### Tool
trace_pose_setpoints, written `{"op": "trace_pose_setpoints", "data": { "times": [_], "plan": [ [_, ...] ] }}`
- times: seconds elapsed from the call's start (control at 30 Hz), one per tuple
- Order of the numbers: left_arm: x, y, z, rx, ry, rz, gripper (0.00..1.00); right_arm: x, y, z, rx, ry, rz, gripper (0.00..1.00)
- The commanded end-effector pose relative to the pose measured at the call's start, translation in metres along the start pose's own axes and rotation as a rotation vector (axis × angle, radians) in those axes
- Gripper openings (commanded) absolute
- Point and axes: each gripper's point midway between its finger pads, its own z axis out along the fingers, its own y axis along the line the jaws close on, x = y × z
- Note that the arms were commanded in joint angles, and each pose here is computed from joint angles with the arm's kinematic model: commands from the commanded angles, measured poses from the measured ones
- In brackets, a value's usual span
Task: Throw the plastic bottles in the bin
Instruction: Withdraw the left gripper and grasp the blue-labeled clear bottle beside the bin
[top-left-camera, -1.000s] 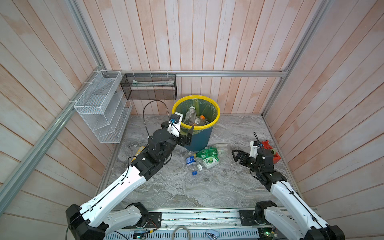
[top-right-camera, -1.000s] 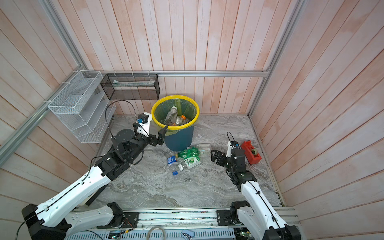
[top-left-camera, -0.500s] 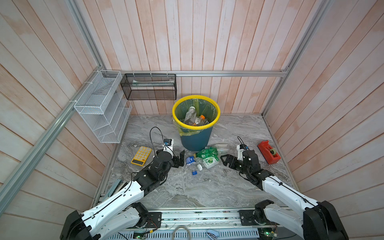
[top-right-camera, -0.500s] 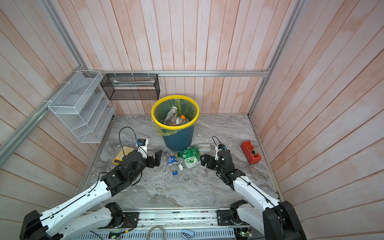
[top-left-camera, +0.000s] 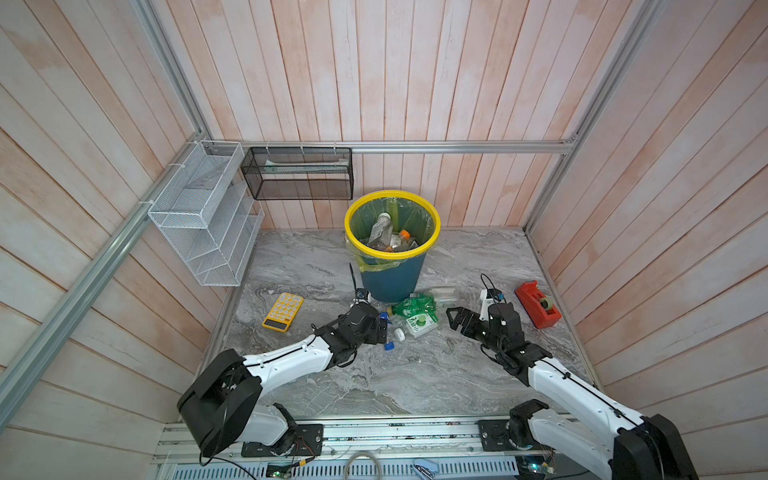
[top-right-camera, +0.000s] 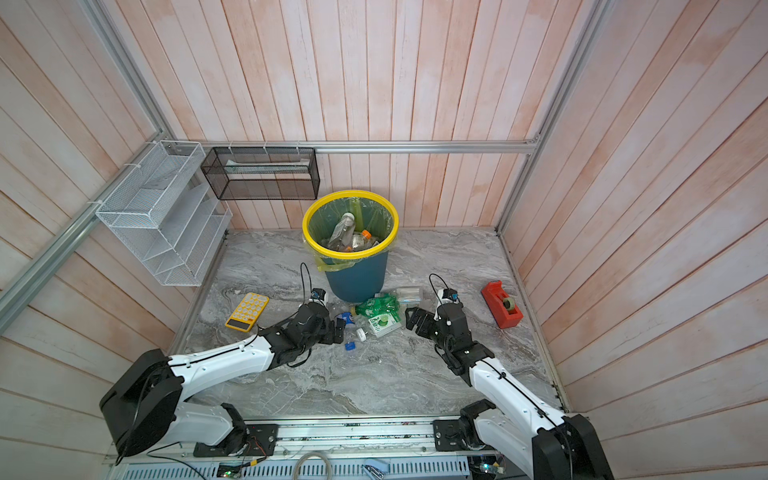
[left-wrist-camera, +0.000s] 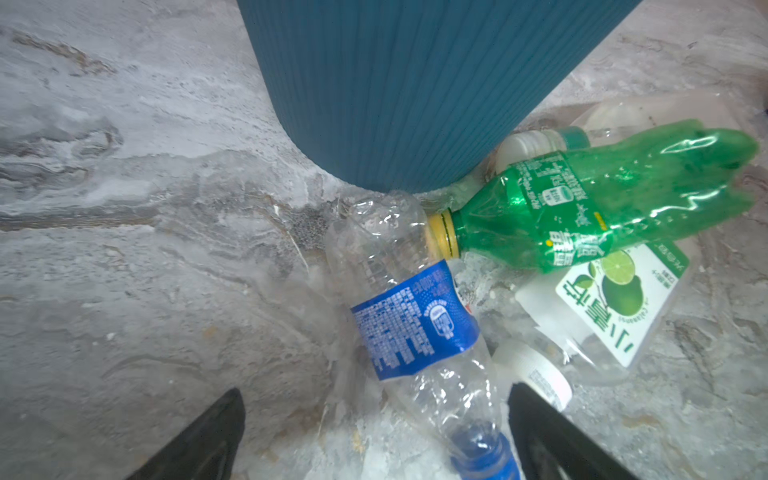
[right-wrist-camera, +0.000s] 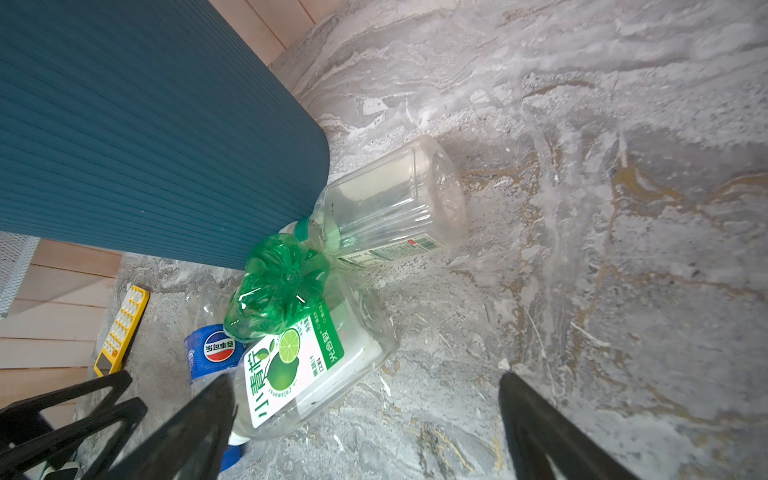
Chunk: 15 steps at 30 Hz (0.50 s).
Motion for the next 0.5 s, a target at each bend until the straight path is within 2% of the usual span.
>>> {"op": "trace_pose_setpoints", "data": {
  "times": [0.0,0.2,0.3,0.37,0.47],
  "plan": [
    [-0.012,-0.017,0.011,0.045,-0.018,-0.062,1.0,0.007,-0.015,-0.002,0.053,-0.002,-0.021,0.99],
    [-0.009,-0.019,0.032,0.022,-0.01,-0.091,0.97,0.008,-0.021,-0.006,0.073,-0.005,-0.032,0.99],
    [-0.005,-0.011,0.037,-0.033,0.009,-0.072,0.9,0.008,-0.024,-0.008,0.081,-0.01,-0.037,0.99],
    [0.002,-0.003,0.039,-0.069,0.026,-0.051,0.8,0.008,-0.026,-0.01,0.081,-0.016,-0.036,0.99],
    [0.013,0.008,0.039,-0.108,0.052,-0.031,0.73,0.007,-0.029,-0.011,0.083,-0.022,-0.031,0.99]
  ]
}}
